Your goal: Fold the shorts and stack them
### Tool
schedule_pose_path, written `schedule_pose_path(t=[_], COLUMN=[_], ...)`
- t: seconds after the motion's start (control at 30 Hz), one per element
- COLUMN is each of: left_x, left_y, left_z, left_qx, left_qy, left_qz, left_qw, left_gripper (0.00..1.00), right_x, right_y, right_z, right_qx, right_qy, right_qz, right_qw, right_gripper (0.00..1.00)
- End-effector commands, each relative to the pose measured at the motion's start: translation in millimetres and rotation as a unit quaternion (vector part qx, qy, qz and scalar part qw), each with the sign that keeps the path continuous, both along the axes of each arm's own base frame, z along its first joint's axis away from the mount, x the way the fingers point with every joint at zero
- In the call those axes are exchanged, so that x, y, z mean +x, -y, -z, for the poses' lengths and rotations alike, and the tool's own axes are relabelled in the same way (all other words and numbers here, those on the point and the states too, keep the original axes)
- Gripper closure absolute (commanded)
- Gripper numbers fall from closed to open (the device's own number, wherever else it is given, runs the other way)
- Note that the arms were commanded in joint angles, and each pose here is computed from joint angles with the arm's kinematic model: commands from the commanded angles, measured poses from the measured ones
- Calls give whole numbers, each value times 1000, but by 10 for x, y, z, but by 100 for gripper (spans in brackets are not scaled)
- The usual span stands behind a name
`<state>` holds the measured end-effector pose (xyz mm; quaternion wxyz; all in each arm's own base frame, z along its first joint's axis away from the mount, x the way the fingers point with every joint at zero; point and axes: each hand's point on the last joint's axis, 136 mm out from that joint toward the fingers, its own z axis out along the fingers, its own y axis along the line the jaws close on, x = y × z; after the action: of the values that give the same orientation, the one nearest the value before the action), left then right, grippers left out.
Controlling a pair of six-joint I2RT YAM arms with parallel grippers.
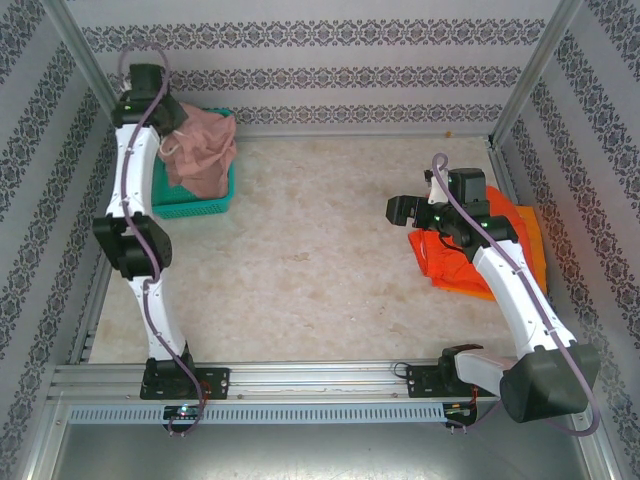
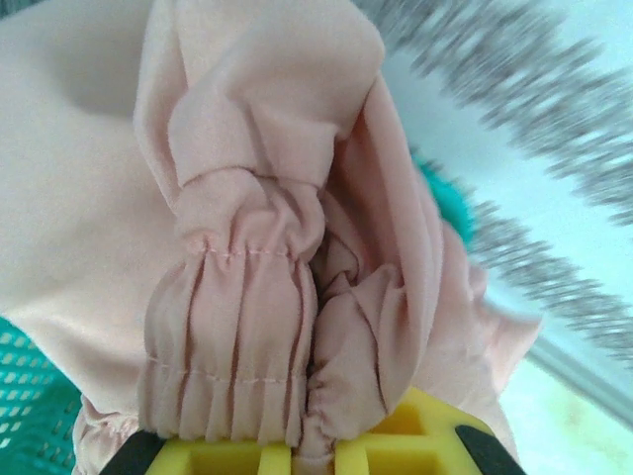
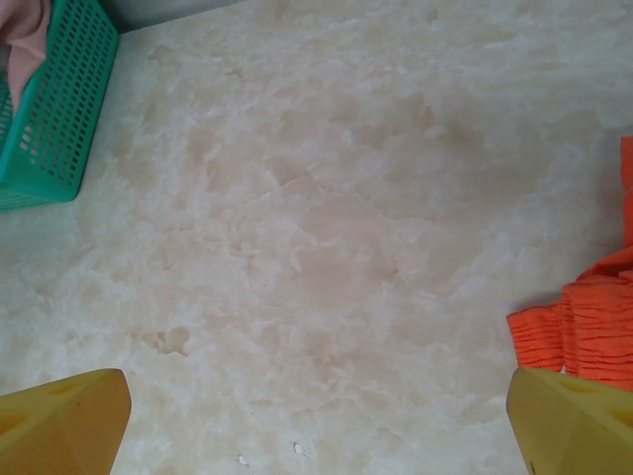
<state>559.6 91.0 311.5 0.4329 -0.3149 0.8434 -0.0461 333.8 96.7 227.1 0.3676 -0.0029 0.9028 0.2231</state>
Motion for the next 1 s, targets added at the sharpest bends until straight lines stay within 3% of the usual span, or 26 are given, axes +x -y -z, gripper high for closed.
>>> schedule_pose_path(t=[0.0, 0.23, 0.4, 0.53, 0.67, 0.77, 0.9, 0.97], left_x=[-240, -820, -1136, -1178, -1010, -858, -827, -882], left_y=[119, 492, 941, 1470, 2057, 2538, 3069, 3227], left_z=[-814, -1923, -2391, -2390, -2025, -1532, -931, -758], left_qx=[34, 128, 211, 248, 268, 247, 163, 131], left_qy=[77, 173, 215, 213, 177, 132, 74, 53], left_qz=[18, 37, 58, 104, 174, 256, 368, 405], left_qw=[996, 976, 952, 939, 931, 925, 912, 903], left_gripper=[100, 100, 100, 100, 95, 75, 29, 19], right_x=[-2, 12, 17, 27, 33, 32, 6, -13], right_y=[-106, -227, -292, -267, -198, -116, -19, -1], right_z=[-88, -152, -165, -138, -67, 7, 66, 65], right_qx=[18, 39, 38, 27, 9, -6, -9, -3], right_qy=[17, 26, 30, 32, 26, 22, 21, 20], right_qz=[-17, -37, -49, -45, -33, -17, -2, 0], right_qw=[1000, 998, 998, 998, 999, 1000, 1000, 1000], right_gripper=[2, 3, 2, 2, 3, 3, 2, 2])
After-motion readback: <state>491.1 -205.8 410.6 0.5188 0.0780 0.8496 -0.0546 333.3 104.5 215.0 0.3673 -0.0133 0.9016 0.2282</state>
